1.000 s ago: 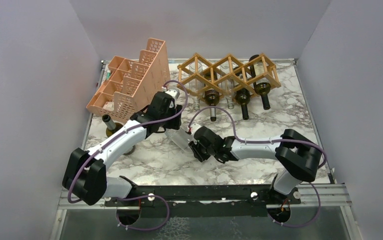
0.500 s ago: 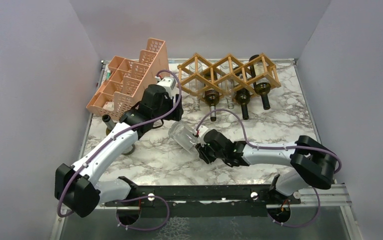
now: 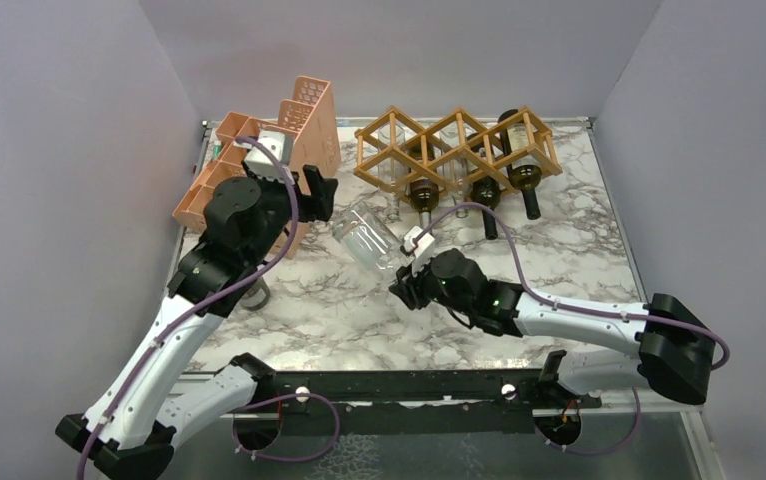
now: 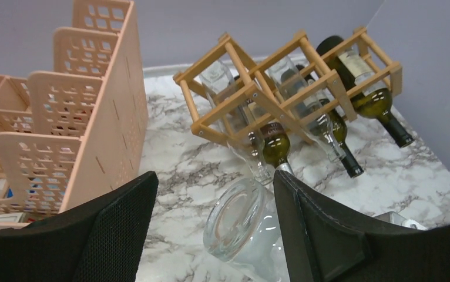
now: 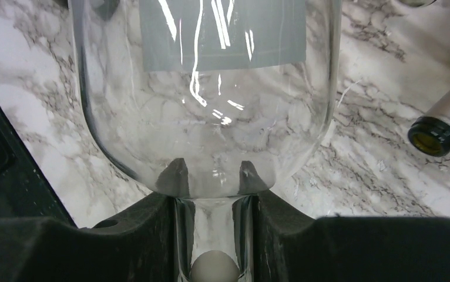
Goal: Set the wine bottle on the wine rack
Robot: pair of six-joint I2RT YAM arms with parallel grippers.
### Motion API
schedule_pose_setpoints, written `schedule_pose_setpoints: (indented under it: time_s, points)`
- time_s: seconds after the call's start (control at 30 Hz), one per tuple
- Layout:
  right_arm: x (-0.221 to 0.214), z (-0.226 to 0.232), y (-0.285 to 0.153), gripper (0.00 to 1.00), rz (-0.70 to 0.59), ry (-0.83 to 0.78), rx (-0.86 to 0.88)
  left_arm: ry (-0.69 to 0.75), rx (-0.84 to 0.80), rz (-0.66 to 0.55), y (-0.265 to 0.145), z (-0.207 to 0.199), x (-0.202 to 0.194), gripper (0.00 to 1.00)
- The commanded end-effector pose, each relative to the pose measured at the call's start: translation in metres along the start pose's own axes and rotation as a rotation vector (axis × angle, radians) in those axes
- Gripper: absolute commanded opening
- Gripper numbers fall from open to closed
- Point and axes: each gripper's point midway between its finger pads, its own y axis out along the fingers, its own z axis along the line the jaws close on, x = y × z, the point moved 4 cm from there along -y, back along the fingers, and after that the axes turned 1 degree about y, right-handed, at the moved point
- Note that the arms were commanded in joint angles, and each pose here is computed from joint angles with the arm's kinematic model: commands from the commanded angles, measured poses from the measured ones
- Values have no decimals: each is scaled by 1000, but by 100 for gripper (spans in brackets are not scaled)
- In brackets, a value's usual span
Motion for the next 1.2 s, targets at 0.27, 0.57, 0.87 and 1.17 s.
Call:
schedule_pose_setpoints:
  time_s: [0.27,0.57,0.87,1.17]
  points:
    - [185,-33,-64,1,-694,163,-283,4,10,-249,-46,8,45,78]
    - [221,-76,-84,1,-761,174,-503,-5,9,-214,-45,9,30,78]
    - [251,-129,-76,1,-659,270,-569,-14,8,-177,-40,9,16,78]
    - [263,-138,-44,1,-542,320,-488,-15,3,-136,-35,8,6,78]
